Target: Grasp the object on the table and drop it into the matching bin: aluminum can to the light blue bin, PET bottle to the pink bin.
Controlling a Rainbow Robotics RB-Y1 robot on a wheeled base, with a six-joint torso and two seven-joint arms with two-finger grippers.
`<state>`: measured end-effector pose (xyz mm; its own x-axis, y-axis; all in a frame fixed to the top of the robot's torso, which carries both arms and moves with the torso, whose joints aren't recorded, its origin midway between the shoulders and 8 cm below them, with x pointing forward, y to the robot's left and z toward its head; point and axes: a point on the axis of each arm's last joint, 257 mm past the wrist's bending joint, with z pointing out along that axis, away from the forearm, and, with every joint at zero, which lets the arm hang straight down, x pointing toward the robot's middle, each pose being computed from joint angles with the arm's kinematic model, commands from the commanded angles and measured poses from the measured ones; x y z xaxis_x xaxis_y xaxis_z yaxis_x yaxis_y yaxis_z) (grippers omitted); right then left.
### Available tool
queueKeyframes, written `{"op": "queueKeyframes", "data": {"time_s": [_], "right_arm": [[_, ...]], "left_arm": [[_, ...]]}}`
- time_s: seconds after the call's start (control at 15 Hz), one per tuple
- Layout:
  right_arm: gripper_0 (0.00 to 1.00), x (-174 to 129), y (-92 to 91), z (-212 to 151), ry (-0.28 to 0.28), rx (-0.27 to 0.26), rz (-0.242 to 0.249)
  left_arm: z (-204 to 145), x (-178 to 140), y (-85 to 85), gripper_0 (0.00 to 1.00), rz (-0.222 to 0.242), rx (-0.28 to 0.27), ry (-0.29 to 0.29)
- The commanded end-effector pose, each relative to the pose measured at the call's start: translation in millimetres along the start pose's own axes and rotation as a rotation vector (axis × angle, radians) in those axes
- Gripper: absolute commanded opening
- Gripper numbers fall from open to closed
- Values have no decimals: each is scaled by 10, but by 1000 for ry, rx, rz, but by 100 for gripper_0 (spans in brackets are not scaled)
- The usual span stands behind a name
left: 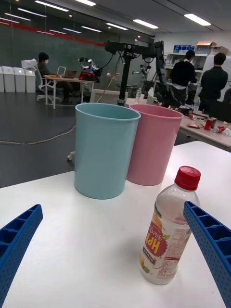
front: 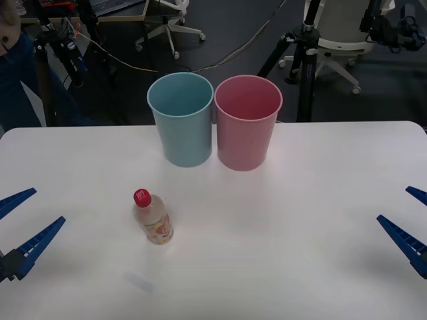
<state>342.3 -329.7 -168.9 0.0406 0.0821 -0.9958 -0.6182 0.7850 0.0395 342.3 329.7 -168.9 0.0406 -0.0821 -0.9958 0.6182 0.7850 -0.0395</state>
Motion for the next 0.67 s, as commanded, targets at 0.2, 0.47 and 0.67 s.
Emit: {"op": "queueKeyframes", "data": {"time_s": [0.2, 0.47, 0.67], "right_arm": [[100, 0, 0, 0, 0, 0, 0], [100, 0, 0, 0, 0, 0, 0], [100, 0, 0, 0, 0, 0, 0]], "left_arm": [[-189, 60, 80, 100, -22, -66, -3], [-281, 182, 75, 100, 1, -76, 46], [-236, 320, 24, 100, 100, -58, 86]]}}
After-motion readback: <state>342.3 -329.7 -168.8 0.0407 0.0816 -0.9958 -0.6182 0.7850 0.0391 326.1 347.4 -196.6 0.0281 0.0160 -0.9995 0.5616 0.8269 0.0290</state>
